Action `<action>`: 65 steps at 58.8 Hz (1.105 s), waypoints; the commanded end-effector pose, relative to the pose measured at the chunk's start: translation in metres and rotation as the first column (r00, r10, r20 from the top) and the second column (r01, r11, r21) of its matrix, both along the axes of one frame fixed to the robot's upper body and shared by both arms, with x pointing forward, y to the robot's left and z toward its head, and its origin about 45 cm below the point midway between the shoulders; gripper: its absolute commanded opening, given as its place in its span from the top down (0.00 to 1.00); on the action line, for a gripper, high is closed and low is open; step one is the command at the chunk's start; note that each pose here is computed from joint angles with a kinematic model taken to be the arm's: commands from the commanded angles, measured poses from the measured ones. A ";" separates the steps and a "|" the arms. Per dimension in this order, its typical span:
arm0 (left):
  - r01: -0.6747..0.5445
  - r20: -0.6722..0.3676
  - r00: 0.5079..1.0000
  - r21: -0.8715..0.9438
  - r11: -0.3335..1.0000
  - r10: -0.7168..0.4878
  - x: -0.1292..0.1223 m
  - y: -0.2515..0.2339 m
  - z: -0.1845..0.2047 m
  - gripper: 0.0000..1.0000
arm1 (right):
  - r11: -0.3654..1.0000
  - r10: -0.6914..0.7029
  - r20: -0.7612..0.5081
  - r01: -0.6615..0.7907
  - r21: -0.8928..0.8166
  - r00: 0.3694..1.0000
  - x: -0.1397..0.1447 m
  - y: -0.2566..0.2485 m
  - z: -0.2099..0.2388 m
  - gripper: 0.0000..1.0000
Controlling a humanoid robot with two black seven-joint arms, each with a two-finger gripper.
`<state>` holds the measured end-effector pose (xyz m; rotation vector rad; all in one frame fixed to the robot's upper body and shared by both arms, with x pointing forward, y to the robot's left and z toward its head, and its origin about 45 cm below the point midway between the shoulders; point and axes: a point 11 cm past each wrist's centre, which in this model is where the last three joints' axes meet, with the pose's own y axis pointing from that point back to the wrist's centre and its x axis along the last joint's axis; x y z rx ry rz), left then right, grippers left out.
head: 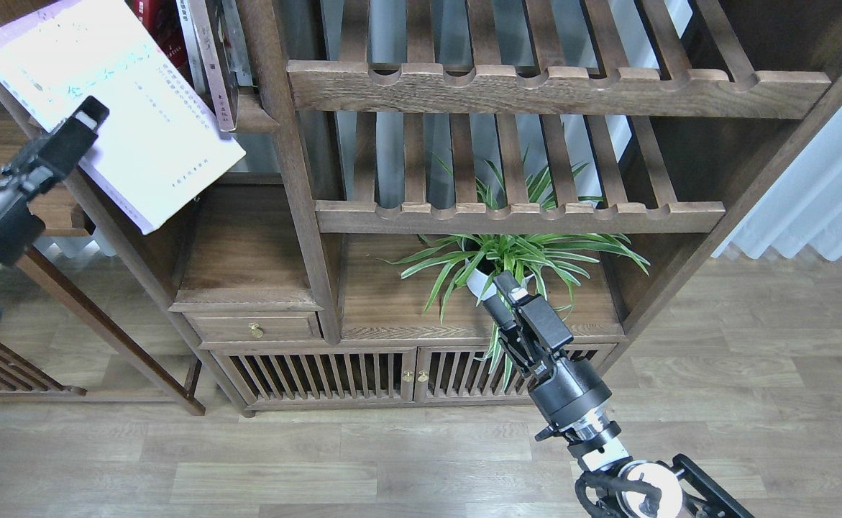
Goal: Organize books on shelf
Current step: 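Insert the white book upright into the upper shelf beside the red book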
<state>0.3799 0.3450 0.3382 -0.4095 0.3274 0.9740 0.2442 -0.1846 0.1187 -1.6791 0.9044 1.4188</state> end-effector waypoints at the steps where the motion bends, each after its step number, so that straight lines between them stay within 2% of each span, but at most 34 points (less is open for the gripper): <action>1: 0.033 0.047 0.998 0.041 0.999 -0.035 0.009 -0.010 0.024 0.99 | 1.000 0.001 0.003 -0.001 0.003 1.000 0.000 0.001 0.001 0.17; 26: 0.040 0.190 0.979 0.196 0.980 -0.078 0.019 -0.011 0.111 1.00 | 1.000 0.002 0.007 -0.002 0.004 1.000 0.002 0.002 0.002 0.17; 45: 0.045 0.239 0.966 0.232 0.972 -0.101 0.020 -0.018 0.139 1.00 | 1.000 0.007 0.019 -0.007 0.008 1.000 0.006 0.004 0.006 0.17; 65: -0.077 0.273 0.962 0.332 0.940 -0.018 0.004 0.028 0.173 1.00 | 1.000 0.010 0.036 -0.010 0.008 0.999 0.011 0.005 0.010 0.17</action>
